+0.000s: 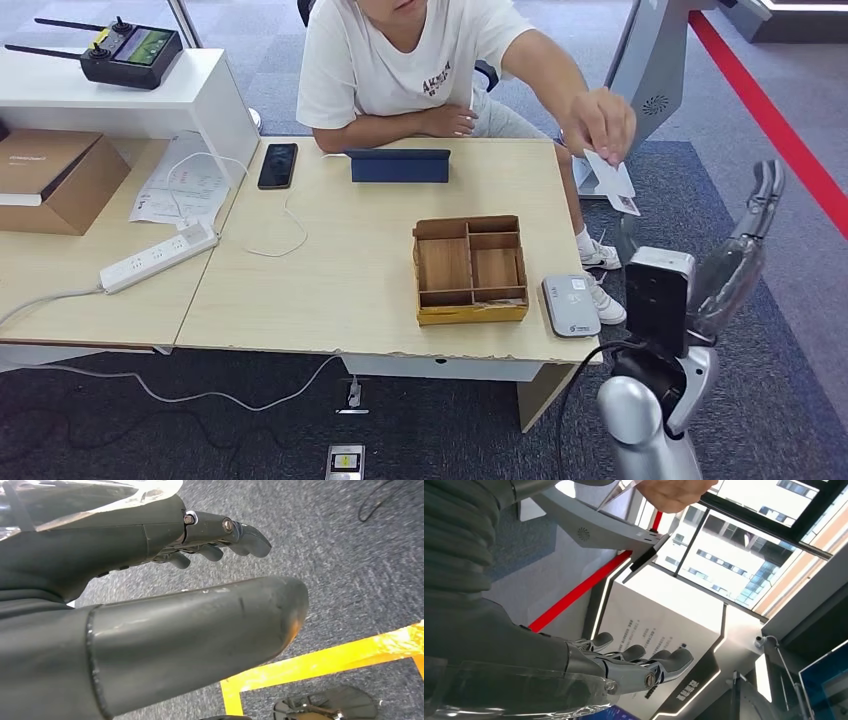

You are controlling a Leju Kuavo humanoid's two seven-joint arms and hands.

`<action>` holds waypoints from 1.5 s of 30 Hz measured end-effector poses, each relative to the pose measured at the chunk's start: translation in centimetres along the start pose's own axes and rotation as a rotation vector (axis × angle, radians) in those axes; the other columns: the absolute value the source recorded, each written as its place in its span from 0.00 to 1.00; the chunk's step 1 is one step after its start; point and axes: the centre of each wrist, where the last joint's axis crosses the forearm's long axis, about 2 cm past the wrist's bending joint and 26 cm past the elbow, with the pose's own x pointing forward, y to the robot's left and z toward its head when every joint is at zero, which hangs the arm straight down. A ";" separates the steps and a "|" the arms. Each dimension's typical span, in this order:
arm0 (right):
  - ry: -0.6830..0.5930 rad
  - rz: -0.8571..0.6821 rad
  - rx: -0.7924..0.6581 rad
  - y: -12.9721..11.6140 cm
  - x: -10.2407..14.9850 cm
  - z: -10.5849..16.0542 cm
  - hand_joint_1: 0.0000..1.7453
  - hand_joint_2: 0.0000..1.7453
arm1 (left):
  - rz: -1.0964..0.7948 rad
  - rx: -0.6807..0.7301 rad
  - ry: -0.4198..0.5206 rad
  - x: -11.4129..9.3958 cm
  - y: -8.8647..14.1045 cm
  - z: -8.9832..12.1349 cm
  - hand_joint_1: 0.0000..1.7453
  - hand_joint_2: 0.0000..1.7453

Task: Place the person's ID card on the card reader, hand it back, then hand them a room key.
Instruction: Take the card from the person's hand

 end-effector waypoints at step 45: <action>-0.261 0.238 0.322 6.2 0.2 -3.2 1.00 1.00 | -0.034 0.017 -0.028 0.5 0.1 0.0 0.00 0.00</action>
